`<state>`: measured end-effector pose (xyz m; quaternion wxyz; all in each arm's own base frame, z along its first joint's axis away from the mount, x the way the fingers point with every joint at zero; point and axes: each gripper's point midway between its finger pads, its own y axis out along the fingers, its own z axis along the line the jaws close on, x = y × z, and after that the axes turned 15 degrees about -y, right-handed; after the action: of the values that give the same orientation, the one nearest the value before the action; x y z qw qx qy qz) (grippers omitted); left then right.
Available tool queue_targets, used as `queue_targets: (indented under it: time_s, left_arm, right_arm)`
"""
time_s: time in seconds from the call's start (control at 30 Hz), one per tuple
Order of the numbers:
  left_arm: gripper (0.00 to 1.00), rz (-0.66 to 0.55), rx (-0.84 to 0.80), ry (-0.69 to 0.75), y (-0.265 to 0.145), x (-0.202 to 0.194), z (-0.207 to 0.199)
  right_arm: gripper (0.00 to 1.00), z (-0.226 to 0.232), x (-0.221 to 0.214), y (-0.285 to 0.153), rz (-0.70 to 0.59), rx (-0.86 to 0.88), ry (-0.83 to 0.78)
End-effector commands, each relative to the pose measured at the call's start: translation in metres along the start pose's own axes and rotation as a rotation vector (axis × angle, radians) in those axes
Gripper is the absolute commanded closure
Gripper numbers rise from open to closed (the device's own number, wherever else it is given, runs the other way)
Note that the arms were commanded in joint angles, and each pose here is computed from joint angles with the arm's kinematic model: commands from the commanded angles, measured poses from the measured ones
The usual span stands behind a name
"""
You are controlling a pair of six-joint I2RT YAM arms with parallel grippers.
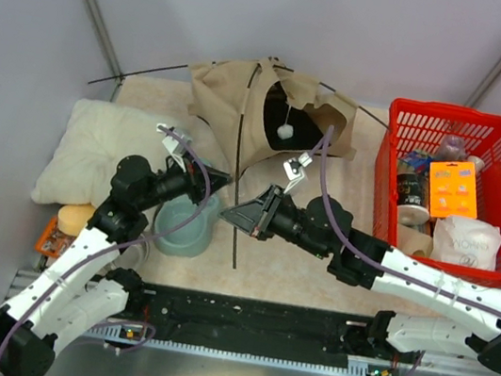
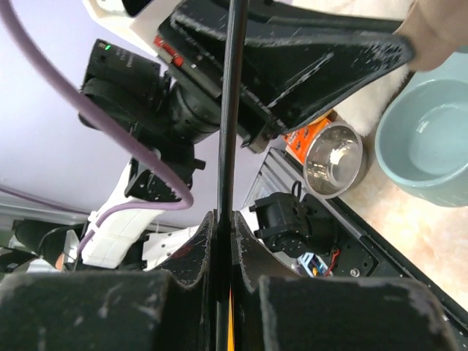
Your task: Set up the pet tent
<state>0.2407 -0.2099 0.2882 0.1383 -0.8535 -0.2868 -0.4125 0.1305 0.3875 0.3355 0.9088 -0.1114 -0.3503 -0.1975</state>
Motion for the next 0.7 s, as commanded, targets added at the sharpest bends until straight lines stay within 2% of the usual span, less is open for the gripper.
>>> queue_targets:
  time_s: [0.0, 0.2, 0.27, 0.37, 0.67]
  left_arm:
    - [1.00, 0.135, -0.194, -0.042, -0.021, -0.027, -0.045]
    - [1.00, 0.207, -0.280, -0.079, -0.052, -0.046, -0.073]
    - [1.00, 0.260, -0.267, -0.117, -0.065, -0.060, -0.075]
    - [1.00, 0.275, -0.198, -0.103, -0.076, -0.070, -0.066]
    - [1.00, 0.047, 0.006, -0.138, -0.049, -0.027, -0.030]
  right_arm:
    - [1.00, -0.014, 0.045, 0.012, -0.159, -0.096, 0.005]
    - [1.00, -0.021, 0.044, 0.022, -0.165, -0.123, 0.043]
    - [1.00, -0.021, 0.046, 0.025, -0.175, -0.118, 0.045]
    - [1.00, -0.019, 0.045, 0.031, -0.174, -0.104, 0.046]
    - [1.00, -0.022, 0.031, 0.028, -0.132, -0.085, 0.132]
